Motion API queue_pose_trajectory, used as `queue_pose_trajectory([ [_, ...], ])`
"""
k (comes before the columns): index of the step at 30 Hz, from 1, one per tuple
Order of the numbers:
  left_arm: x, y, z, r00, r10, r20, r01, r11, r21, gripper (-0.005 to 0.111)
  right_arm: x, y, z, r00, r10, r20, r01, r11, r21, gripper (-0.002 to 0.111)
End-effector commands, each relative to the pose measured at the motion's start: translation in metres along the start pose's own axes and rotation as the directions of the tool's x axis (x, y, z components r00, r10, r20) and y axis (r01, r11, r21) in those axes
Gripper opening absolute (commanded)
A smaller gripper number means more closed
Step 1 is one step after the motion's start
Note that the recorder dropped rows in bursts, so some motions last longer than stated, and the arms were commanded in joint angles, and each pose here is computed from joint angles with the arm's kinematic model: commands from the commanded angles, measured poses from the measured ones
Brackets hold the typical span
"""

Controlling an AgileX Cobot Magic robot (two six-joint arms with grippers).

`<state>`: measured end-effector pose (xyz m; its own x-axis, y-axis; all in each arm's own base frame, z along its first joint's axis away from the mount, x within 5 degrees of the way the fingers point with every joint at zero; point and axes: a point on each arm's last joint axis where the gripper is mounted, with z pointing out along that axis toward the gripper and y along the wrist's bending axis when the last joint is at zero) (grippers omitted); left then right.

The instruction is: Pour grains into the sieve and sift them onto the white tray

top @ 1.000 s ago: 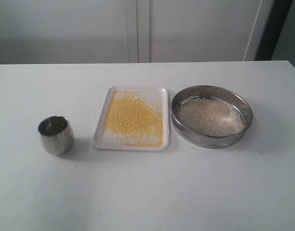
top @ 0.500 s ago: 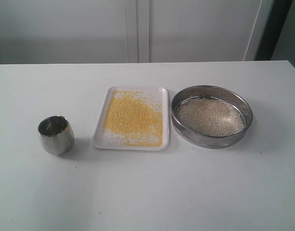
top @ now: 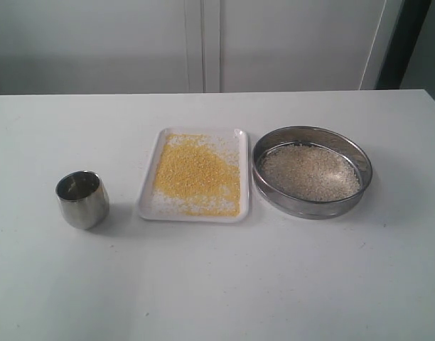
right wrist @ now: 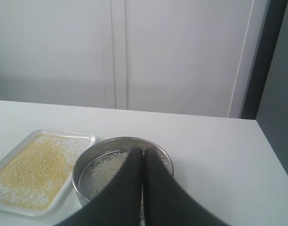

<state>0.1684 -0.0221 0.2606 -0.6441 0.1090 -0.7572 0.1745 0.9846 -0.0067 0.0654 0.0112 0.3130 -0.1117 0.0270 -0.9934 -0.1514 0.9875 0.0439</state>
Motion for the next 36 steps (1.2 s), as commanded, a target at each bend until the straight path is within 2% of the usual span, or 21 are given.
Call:
queue_pose_trajectory([
  [1,0.002,-0.002,-0.001,1.000,0.002,-0.003,-0.002,1.000,0.008,0.000,0.023,-0.001,-0.006,1.000,-0.005,0.009,0.005,1.000,0.004,0.000],
  [8,0.002,-0.002,-0.001,1.000,0.002,-0.003,-0.002,1.000,0.008,0.000,0.074,-0.003,-0.009,1.000,-0.014,-0.023,0.014,1.000,0.009,0.000],
  [15,0.002,-0.002,-0.001,1.000,0.002,-0.003,-0.002,1.000,0.008,0.000,0.103,-0.006,-0.004,0.998,-0.036,-0.057,0.037,0.999,0.019,0.000],
  [23,0.002,-0.002,-0.001,1.000,0.002,-0.003,-0.002,1.000,0.008,0.000,0.125,-0.007,0.002,0.996,-0.038,-0.084,0.040,0.999,0.022,0.000],
  [29,0.002,-0.002,-0.001,1.000,0.002,-0.003,-0.002,1.000,0.008,0.000,0.123,-0.008,0.002,0.996,-0.062,-0.064,0.064,0.998,0.028,0.000],
  [32,0.002,-0.002,-0.001,1.000,0.002,-0.003,-0.002,1.000,0.008,0.000,0.129,-0.008,0.001,0.989,-0.075,-0.129,0.079,0.996,0.028,0.000],
  [36,0.002,-0.002,-0.001,1.000,0.002,-0.003,-0.002,1.000,0.008,0.000,0.129,-0.008,0.001,0.989,-0.075,-0.131,0.079,0.996,0.028,0.000],
])
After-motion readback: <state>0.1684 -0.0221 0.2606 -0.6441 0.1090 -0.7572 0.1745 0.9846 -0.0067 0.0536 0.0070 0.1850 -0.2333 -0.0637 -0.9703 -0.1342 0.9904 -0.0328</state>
